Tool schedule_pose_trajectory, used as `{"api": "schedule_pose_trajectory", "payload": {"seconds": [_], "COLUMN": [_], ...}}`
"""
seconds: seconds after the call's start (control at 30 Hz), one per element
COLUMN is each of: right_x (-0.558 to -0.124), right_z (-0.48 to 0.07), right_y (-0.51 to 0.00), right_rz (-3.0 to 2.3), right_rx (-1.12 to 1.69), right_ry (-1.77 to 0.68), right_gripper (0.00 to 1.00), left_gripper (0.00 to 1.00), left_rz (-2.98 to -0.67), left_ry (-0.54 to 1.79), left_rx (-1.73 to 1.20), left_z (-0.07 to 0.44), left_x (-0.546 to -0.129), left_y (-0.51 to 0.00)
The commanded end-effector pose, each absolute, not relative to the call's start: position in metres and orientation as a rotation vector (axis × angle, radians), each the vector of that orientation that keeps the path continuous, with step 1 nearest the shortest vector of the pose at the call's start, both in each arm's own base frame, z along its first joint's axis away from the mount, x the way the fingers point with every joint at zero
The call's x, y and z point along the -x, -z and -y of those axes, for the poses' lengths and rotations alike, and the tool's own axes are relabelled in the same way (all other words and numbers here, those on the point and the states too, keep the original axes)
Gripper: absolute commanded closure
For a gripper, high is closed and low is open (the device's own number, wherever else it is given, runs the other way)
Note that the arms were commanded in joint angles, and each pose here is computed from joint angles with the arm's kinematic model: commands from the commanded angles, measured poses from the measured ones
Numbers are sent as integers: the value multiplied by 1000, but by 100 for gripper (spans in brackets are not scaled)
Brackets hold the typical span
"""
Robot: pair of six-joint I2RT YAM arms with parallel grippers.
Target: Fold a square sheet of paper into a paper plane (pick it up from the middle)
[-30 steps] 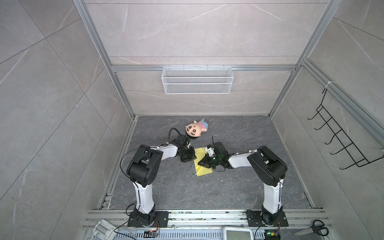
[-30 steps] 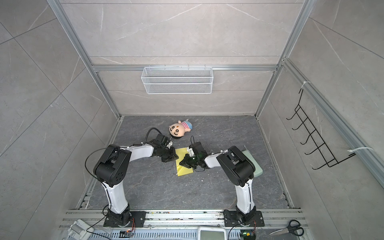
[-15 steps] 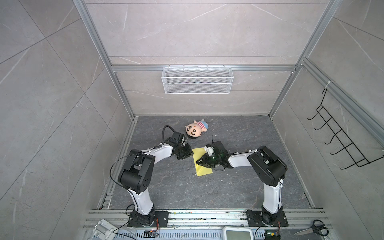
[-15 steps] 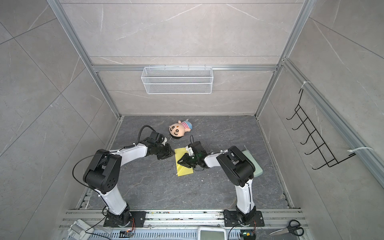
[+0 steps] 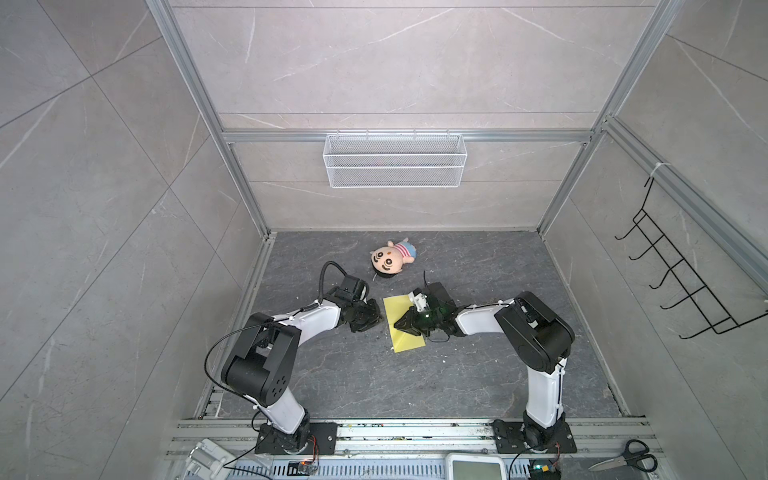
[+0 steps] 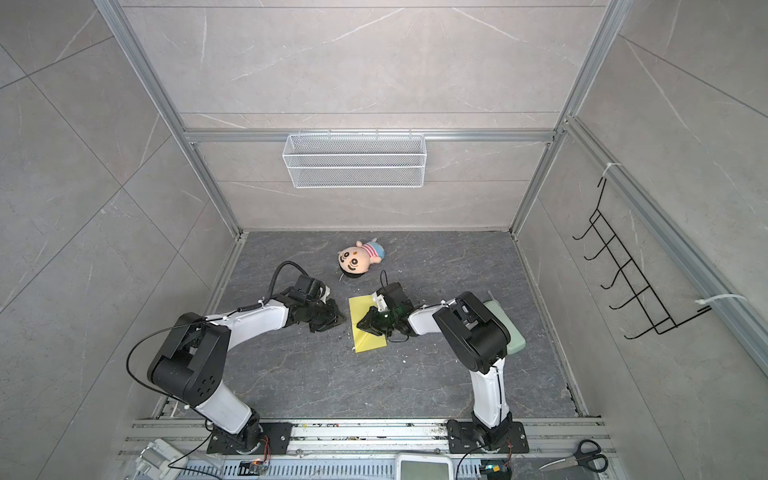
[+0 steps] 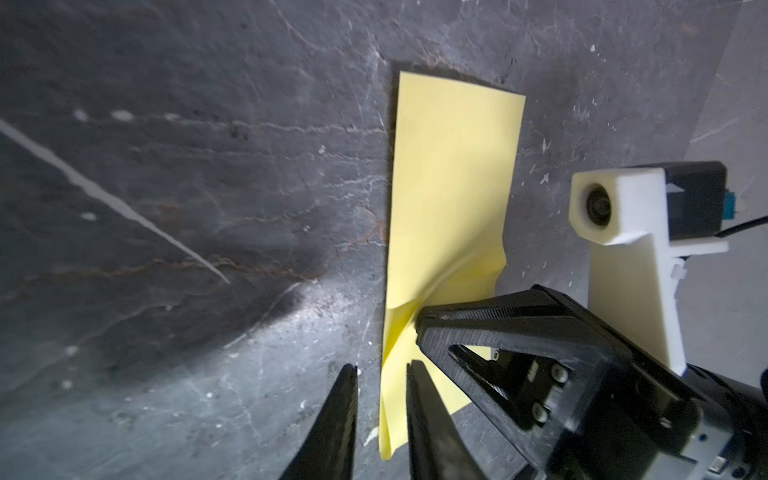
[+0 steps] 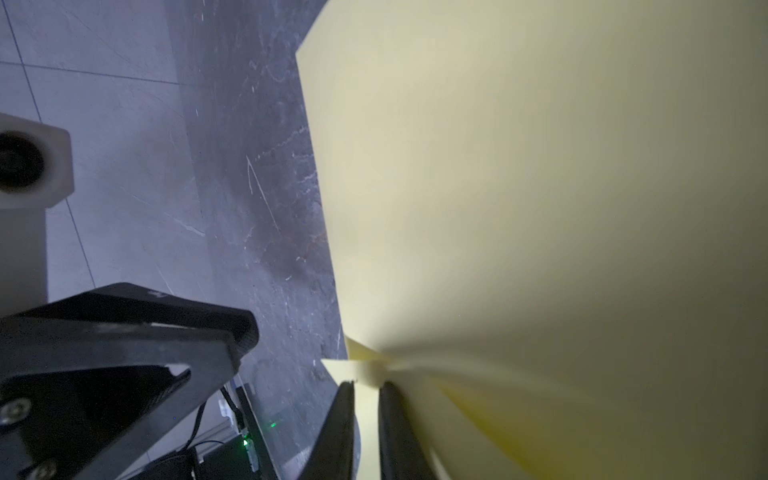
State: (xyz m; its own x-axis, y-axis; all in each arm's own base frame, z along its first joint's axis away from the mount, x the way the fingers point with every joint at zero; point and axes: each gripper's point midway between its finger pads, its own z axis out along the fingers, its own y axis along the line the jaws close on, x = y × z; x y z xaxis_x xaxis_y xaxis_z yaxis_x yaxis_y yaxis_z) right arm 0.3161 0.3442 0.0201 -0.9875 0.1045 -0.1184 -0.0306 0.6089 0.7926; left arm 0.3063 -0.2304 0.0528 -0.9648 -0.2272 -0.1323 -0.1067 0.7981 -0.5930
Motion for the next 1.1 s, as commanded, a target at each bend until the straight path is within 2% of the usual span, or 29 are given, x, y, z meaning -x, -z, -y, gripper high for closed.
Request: {"api": "schedule_pose_trajectory", "payload": {"seconds": [0.0, 0.23, 0.4, 1.07], "right_x": [-306, -306, -307, -305], "right_z": [-327, -327, -326, -324], "right_y": [9, 9, 9, 15], "right_rz": [-2785, -2786, -2787, -2803], "right_rx": [-122, -123, -132, -168], "right_ry": [-1181, -1176, -1176, -1168], "right_gripper": [87, 89, 92, 96], "left_gripper": [78, 79, 85, 95], "left_rz": [-2769, -2809, -2834, -2765], "left_ry": [936, 923, 935, 959], "left_rx": [219, 161, 119, 50], "left_z": [241, 247, 253, 265], "left_x": [-304, -301, -299, -303], "left_y": [-57, -42, -36, -50]}}
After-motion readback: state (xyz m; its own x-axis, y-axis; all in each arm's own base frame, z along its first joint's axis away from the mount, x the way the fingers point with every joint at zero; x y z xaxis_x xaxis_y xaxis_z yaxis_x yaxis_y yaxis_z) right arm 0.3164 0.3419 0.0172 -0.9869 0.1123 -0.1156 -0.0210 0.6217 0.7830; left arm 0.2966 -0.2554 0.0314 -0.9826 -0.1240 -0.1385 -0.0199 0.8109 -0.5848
